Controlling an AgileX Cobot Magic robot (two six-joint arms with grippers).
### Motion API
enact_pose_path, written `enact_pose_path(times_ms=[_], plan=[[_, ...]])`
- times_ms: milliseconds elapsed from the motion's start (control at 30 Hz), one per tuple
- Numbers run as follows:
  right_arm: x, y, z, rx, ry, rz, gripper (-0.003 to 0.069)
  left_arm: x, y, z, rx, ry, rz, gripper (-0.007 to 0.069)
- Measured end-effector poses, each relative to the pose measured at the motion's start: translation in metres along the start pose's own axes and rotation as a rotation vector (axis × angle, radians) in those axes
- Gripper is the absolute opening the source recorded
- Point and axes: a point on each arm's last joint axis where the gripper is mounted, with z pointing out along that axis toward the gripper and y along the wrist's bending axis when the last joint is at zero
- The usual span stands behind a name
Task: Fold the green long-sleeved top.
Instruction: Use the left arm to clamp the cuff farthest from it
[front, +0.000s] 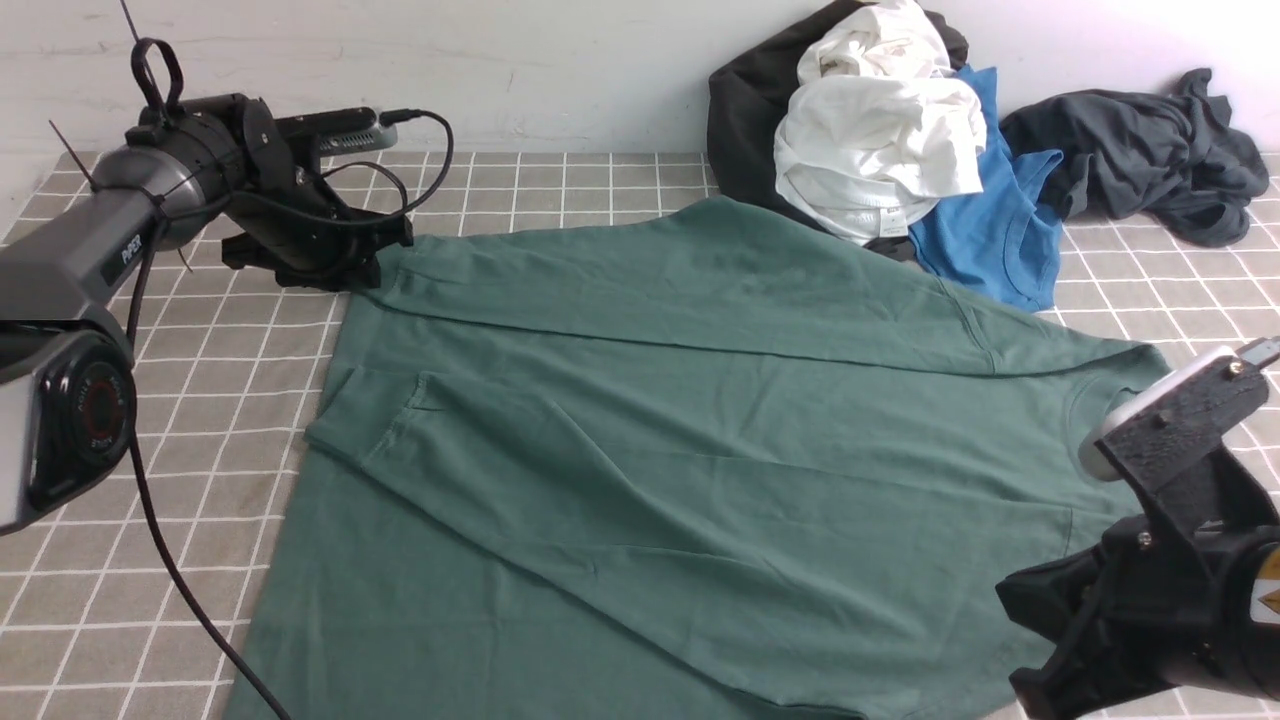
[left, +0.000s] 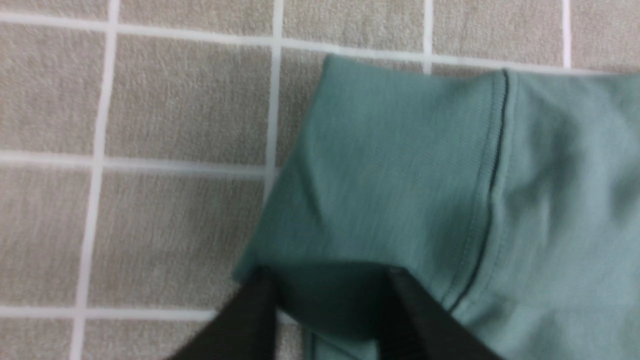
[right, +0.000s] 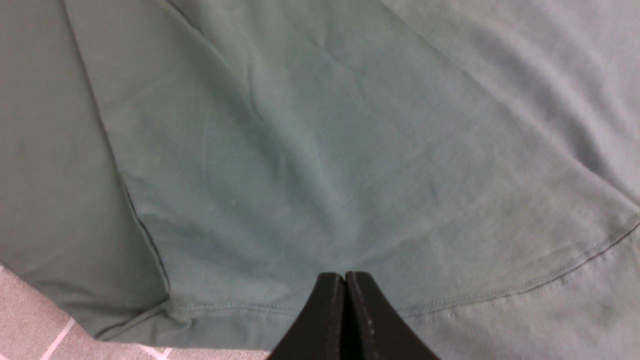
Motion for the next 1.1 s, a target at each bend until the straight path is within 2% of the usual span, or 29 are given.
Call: enact_pose_path(times_ms=[67, 133, 267, 467, 600, 767, 800, 867, 967, 1067, 1100], plan=[[0.0, 0.0, 0.0, 0.002, -0.002, -0.002, -0.0014, -0.002, 0.0, -0.001, -0.004, -0.011, 0.006, 0.0077], [0.0, 0.0, 0.0, 0.002, -0.004, -0.002, -0.0014, -0.007, -0.001, -0.005, -0.002, -0.027, 0.01, 0.0021], [-0.001, 0.0, 0.0, 0.003, -0.006, -0.002, -0.0014, -0.014, -0.009, -0.019, 0.007, -0.012, 0.031, -0.0008], [-0.001, 0.0, 0.0, 0.004, -0.009, -0.004, -0.0014, -0.025, -0.021, -0.045, 0.02, -0.031, 0.089, 0.0001], [-0.001, 0.0, 0.0, 0.004, -0.009, -0.004, -0.0014, -0.025, -0.018, -0.042, 0.006, -0.035, 0.144, 0.0075], [-0.001, -0.001, 0.0, 0.006, -0.011, -0.005, -0.0014, -0.012, -0.004, -0.008, -0.015, -0.005, 0.191, 0.0372], [-0.001, -0.001, 0.001, 0.007, -0.008, -0.008, -0.0014, -0.01, -0.003, -0.003, -0.016, -0.008, 0.197, 0.0417], [0.0, -0.001, 0.004, 0.007, 0.003, -0.012, -0.0014, -0.009, -0.001, 0.003, -0.017, -0.026, 0.202, 0.0449], [0.001, -0.001, 0.01, 0.003, 0.029, -0.011, -0.0014, -0.01, -0.001, 0.006, -0.016, -0.04, 0.199, 0.0386], [0.003, -0.001, 0.016, -0.001, 0.056, -0.009, -0.0014, -0.01, -0.001, 0.006, -0.016, -0.043, 0.199, 0.0154], [0.003, -0.001, 0.016, -0.001, 0.056, -0.008, -0.0014, -0.01, -0.001, 0.006, -0.016, -0.043, 0.199, 0.0125]])
